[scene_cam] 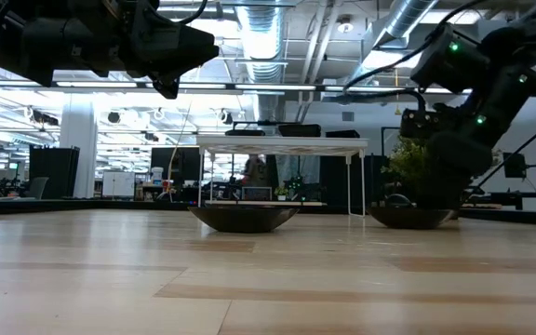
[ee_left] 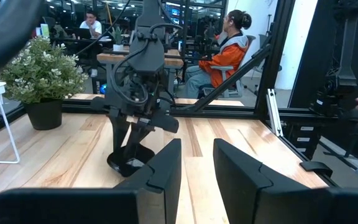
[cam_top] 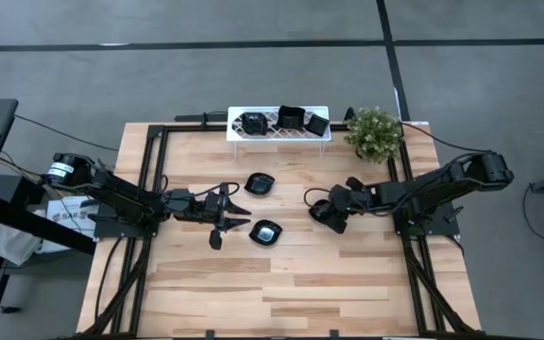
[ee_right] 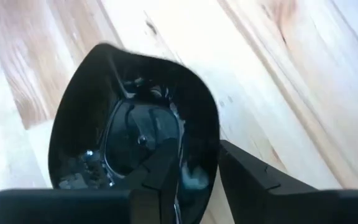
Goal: Pick & Place Mini shaped plates
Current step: Stack the black leaf-shaped plate on top of the black leaf-shaped plate on the shelf
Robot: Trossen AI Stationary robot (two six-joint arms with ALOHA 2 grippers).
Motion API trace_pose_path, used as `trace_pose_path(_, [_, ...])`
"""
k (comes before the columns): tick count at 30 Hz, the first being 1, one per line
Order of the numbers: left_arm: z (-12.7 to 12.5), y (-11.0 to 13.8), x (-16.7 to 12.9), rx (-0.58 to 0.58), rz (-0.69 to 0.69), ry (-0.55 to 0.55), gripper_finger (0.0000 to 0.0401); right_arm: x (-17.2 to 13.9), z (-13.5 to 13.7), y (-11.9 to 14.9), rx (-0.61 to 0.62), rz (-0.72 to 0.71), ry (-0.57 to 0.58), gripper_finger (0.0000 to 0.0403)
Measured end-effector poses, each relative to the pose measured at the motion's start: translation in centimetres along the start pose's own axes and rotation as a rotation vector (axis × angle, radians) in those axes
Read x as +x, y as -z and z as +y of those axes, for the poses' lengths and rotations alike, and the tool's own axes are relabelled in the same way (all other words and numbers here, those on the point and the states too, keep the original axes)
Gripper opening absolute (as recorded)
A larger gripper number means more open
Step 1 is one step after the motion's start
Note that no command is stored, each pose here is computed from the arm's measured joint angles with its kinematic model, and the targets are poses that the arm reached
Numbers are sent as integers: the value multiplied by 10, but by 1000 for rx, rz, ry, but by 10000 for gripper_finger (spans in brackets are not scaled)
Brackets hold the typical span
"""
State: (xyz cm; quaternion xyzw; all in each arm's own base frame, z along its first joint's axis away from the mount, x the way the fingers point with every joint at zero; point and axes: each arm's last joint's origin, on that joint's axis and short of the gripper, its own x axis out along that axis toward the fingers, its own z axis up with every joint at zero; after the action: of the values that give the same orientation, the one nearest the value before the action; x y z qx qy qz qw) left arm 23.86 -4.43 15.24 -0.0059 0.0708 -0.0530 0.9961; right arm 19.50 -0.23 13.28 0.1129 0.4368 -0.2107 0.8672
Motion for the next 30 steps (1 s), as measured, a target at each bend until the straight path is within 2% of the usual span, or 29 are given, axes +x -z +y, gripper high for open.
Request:
trace_pose_path(10, [0, 0, 0, 0, 0, 0, 95, -2, 1, -3, -24, 3, -1, 70])
trace_pose_path(20, [0, 0, 0, 0, 0, 0, 95, -2, 1, -3, -48, 1, 1, 7])
trace_pose_path(30, [0, 0, 0, 0, 0, 0, 95, -2, 1, -5, -49, -3, 1, 3])
